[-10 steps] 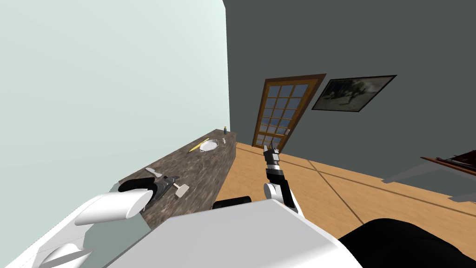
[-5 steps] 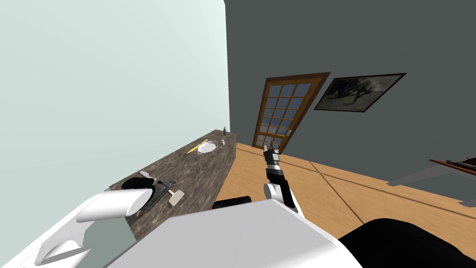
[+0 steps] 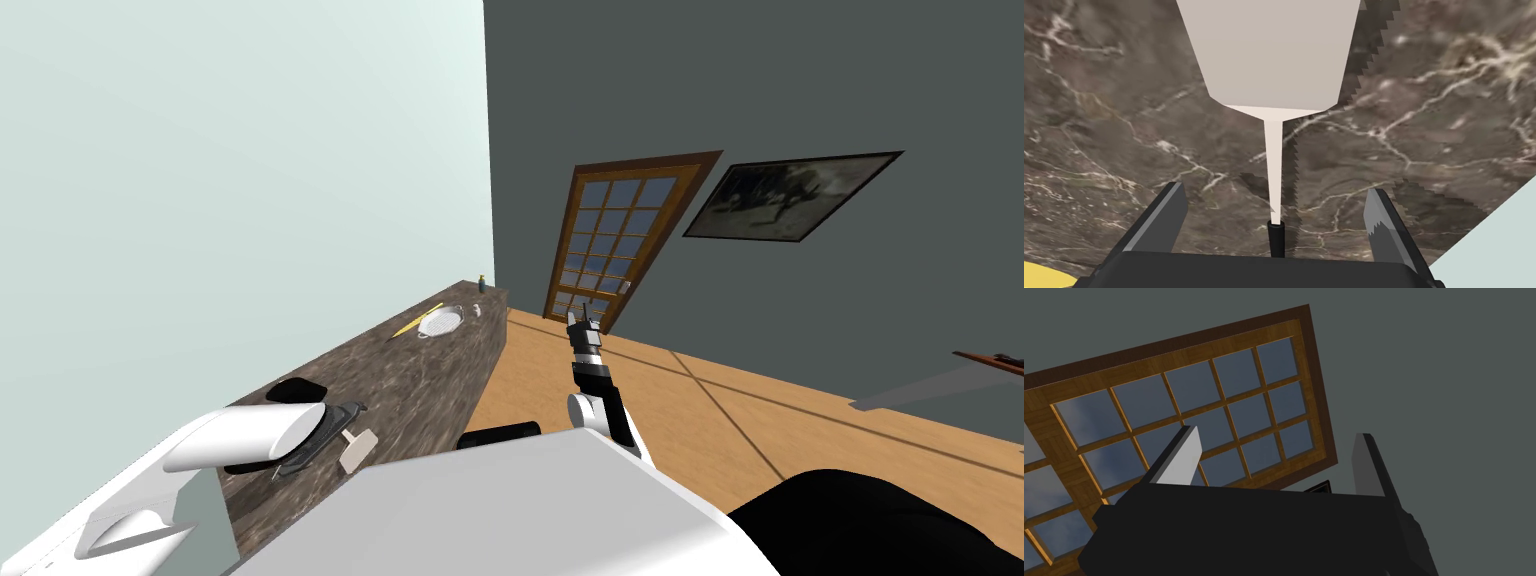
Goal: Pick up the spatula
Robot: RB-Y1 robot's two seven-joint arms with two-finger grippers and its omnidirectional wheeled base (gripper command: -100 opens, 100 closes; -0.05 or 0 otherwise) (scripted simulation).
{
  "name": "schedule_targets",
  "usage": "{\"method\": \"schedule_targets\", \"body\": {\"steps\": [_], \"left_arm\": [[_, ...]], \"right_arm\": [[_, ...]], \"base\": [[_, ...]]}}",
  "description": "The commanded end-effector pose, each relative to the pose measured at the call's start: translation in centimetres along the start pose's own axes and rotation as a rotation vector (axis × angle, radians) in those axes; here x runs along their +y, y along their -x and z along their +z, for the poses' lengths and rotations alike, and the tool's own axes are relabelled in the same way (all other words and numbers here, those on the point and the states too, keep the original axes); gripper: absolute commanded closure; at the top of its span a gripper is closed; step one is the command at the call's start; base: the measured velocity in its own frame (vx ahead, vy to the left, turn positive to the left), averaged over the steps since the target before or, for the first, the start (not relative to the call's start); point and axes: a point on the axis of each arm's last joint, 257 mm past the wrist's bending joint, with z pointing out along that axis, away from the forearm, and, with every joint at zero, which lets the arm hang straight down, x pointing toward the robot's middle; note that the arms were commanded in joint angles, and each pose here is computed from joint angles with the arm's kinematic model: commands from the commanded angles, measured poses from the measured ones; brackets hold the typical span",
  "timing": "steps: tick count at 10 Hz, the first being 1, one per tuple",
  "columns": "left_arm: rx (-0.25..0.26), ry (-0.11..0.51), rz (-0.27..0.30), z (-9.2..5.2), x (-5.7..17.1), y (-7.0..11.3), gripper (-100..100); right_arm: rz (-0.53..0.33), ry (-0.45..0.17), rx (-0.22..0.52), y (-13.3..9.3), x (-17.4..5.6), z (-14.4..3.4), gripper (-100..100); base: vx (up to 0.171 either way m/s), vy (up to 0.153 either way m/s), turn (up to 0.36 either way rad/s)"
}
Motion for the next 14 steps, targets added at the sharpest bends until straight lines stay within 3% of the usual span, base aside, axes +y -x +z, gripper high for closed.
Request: {"method": "schedule_targets", "body": {"steps": [1, 2, 3, 6, 7, 8, 12, 13, 14], "left_arm": [[0.0, 0.0, 0.0, 0.0, 0.0, 0.0, -100], [0.002, 0.004, 0.001, 0.0, 0.1, 0.0, 0], [0.001, 0.006, -0.01, 0.8, 0.2, -0.7, -100], [0.0, 0.011, -0.026, 1.8, 0.4, -1.9, -100], [0.001, 0.011, -0.022, 1.7, 0.3, -1.5, -100], [0.0, 0.01, -0.023, 1.7, 0.3, -1.5, 100], [0.0, 0.011, -0.023, 1.7, 0.3, -1.5, 100], [0.0, 0.011, -0.023, 1.7, 0.3, -1.5, 0], [0.001, 0.007, -0.013, 0.9, 0.2, -0.9, 100]], "right_arm": [[0.0, 0.0, 0.0, 0.0, 0.0, 0.0, 0], [0.0, 0.0, 0.0, 0.0, 0.0, 0.0, 0], [0.0, 0.0, 0.0, 0.0, 0.0, 0.0, 0], [0.0, 0.0, 0.0, 0.0, 0.0, 0.0, 0], [0.0, 0.0, 0.0, 0.0, 0.0, 0.0, 0], [0.0, 0.0, 0.0, 0.0, 0.0, 0.0, 0], [0.0, 0.0, 0.0, 0.0, 0.0, 0.0, 0], [0.0, 0.0, 0.0, 0.0, 0.0, 0.0, 0], [0.0, 0.0, 0.0, 0.0, 0.0, 0.0, 0]], "base": [[0.03, -0.009, 0.002], [0.007, -0.002, 0.0], [0.001, 0.035, -0.079], [-0.001, 0.056, -0.065], [-0.007, 0.013, -0.023], [0.0, 0.0, 0.0], [0.0, -0.001, -0.003], [0.0, 0.0, 0.0], [0.003, -0.025, 0.127]]}}
